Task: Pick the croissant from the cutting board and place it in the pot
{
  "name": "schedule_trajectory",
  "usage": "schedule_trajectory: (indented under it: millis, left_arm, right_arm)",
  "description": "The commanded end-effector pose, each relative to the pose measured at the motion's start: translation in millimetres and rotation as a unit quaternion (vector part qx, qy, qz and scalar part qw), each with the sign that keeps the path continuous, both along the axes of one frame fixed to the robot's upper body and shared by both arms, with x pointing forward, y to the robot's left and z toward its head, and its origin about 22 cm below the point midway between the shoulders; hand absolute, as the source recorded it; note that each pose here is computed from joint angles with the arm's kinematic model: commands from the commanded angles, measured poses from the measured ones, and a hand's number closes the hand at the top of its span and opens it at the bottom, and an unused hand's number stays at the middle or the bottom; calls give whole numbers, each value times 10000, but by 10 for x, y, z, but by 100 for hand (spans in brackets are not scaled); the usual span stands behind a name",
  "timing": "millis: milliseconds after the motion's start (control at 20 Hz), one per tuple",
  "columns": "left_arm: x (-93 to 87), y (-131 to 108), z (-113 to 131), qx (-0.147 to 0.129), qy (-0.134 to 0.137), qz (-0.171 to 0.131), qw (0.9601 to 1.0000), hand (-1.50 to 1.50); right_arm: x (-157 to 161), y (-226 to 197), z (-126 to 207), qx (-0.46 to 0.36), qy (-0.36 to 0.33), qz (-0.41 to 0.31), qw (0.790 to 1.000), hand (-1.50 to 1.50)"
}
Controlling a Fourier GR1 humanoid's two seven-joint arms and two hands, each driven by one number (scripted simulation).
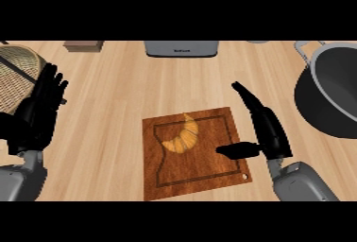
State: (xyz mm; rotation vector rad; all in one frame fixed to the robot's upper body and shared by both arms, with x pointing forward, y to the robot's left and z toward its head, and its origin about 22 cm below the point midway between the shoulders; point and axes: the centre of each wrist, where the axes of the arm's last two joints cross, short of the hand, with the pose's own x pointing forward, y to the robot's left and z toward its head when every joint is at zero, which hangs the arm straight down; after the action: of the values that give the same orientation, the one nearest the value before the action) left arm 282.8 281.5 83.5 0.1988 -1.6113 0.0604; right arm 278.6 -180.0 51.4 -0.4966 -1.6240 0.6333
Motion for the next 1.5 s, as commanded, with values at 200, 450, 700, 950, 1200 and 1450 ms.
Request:
schedule_trajectory:
  millis: [200, 450, 700, 950, 1200, 1450]
  left_arm:
    - [-22, -113, -102, 5, -10, -147, 9999, 0]
    - [31, -114, -194, -27, 60, -51, 10000, 0]
    - [17, 64, -202, -80, -9, 17, 10000, 0]
    - [82, -3, 24, 19, -4, 59, 10000, 0]
    - [32, 134, 53, -48, -54, 3, 10000, 0]
    - [-108, 121, 110, 20, 58, 57, 10000, 0]
  right_arm:
    - [132, 740, 446, -1492, 1520, 462, 9760, -150]
    - [173, 907, 482, -1682, 2124, 633, 9605, -150]
    - [183, 1246, 331, -1450, 2240, 592, 9619, -150]
    - [78, 1338, 249, -1538, 2321, 487, 9592, -150]
    - [133, 1221, 50, -2013, 2623, 189, 9436, -150]
    - [101, 1303, 35, -1885, 2451, 193, 9508, -150]
